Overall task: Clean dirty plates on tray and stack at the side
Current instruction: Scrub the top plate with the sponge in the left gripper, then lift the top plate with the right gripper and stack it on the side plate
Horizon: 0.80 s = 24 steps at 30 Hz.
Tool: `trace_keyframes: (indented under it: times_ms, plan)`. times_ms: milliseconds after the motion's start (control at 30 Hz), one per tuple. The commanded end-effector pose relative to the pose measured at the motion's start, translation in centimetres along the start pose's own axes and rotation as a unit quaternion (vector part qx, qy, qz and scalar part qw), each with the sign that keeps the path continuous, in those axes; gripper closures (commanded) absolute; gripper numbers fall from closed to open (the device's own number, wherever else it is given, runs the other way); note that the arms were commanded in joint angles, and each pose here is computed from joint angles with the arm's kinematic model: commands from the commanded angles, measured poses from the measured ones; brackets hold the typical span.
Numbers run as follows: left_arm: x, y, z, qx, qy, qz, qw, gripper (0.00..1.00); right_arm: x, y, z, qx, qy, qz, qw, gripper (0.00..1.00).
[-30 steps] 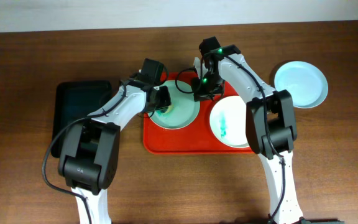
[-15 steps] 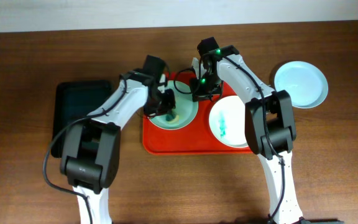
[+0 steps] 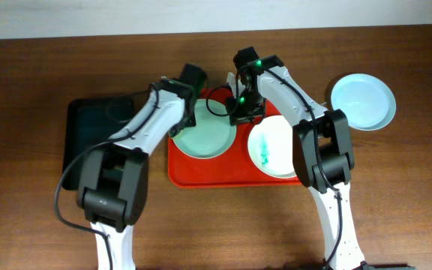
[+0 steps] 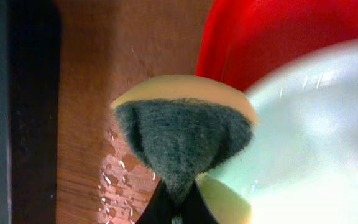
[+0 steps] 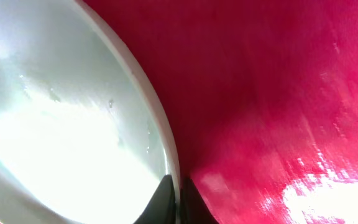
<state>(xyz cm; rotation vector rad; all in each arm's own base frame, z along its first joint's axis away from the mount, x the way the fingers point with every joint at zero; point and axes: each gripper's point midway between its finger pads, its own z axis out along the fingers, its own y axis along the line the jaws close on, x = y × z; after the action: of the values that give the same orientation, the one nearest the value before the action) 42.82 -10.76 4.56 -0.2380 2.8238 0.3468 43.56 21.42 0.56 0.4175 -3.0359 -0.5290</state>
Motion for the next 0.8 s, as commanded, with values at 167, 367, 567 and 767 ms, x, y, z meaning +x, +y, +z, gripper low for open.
trace_keyframes:
  times_ms: [167,367,567,767]
  plan:
    - [-3.0,9.0,-6.0,0.094,0.028,-0.15,0.984,1.0,-1.3,-2.5,-9.1,0.269,-0.065,-0.062,0.959,0.96]
    - [-1.9,16.8,-2.8,0.053,0.067,-0.223,0.971,1.0,-1.9,2.5,-18.9,0.537,-0.17,-0.131,0.815,0.96]
    - [-1.9,18.3,-2.1,0.071,0.074,-0.253,0.962,1.0,-0.2,10.0,-26.2,0.731,-0.258,-0.157,0.612,0.96]
    - [-2.0,18.3,-2.1,0.071,0.072,-0.253,0.962,1.0,0.0,12.4,-25.3,0.728,-0.245,-0.201,0.608,0.96]
